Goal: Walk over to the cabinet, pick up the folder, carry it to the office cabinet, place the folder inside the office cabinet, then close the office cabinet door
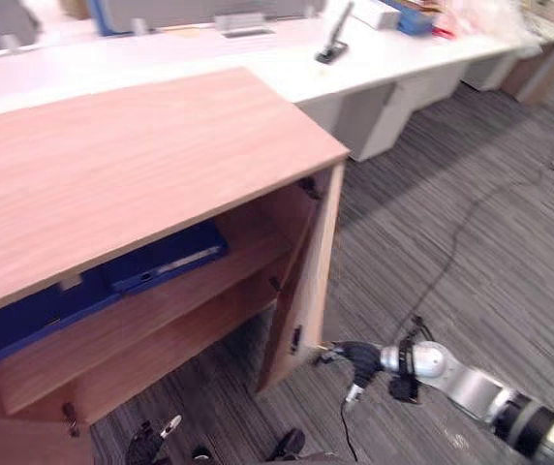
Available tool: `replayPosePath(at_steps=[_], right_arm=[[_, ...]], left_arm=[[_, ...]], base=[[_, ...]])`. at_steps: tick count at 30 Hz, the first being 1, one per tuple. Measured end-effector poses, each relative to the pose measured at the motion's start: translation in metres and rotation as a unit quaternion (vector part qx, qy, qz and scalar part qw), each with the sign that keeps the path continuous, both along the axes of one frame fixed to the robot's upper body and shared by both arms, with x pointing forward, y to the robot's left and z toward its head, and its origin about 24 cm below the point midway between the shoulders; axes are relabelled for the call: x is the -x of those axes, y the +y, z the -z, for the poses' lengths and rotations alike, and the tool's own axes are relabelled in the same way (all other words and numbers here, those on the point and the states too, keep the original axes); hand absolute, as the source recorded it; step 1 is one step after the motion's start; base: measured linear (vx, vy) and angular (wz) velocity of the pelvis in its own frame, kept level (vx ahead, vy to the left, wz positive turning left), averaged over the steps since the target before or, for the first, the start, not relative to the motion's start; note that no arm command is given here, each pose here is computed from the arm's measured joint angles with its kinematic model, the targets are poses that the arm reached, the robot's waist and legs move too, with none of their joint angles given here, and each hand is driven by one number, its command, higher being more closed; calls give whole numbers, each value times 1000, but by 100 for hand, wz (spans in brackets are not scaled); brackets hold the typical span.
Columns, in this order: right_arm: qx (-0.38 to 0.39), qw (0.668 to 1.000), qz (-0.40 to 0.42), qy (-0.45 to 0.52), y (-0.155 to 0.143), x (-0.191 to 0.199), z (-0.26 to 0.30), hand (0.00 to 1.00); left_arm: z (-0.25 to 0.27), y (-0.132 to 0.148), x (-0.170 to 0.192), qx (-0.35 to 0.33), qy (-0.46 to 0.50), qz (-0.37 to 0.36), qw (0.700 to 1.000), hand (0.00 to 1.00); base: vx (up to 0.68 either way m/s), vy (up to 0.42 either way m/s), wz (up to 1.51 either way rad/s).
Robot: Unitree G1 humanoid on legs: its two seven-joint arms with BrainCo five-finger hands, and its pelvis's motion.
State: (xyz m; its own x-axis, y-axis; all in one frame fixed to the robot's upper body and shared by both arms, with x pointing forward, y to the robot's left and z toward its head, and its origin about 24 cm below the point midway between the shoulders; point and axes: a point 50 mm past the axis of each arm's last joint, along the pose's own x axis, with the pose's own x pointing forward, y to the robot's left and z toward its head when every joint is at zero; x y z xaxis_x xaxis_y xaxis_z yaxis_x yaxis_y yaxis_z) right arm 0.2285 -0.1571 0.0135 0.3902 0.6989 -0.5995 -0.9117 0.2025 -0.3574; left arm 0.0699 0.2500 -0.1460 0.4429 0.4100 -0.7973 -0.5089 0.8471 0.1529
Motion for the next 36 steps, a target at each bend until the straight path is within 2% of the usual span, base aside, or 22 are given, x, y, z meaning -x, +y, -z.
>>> replayPosePath(at_steps=[5, 7, 11, 14, 21, 24, 26, 28, 30, 32, 36], right_arm=[[50, 998, -29, -23, -12, 0, -5, 0], [74, 996, -39, -29, -15, 2, -2, 0], [99, 994, -39, -27, -13, 1, 12, 0], [111, 994, -4, -8, -11, -1, 37, 0], [64, 976, 202, 42, -9, 24, 98, 0], [48, 970, 225, 71, 7, 34, 114, 0], [13, 958, 270, 102, 17, 38, 122, 0], [-28, 918, 364, 153, 12, 49, 135, 0], [-40, 899, 402, 166, 8, 52, 139, 0], [-79, 864, 467, 170, 1, 50, 137, 0], [-93, 835, 513, 178, -2, 50, 141, 0]], left_arm=[[-1, 23, 41, -24, 38, -76, 996, 0], [-2, 26, 43, -27, 41, -88, 995, 0], [1, 18, 39, -14, 38, -89, 995, 0], [4, 6, 35, -4, 39, -73, 997, 0], [-1, 5, 0, -24, 3, -44, 999, 0], [-5, 8, -7, -33, -15, -41, 998, 0], [-1, -1, -1, -20, -6, -47, 999, 0], [6, -16, 19, 9, 14, -84, 996, 0], [8, -16, 24, 16, 18, -99, 995, 0], [8, -15, 26, 20, 17, -112, 993, 0], [9, -16, 25, 28, 8, -128, 991, 0]], base=[[78, 106, 60], [88, 91, 57], [82, 70, 62], [79, 77, 78], [30, -32, 146], [-37, -288, 88], [-30, -331, 21], [-9, -289, 7], [16, -159, 6], [-22, -126, 14], [-50, -34, 32]])
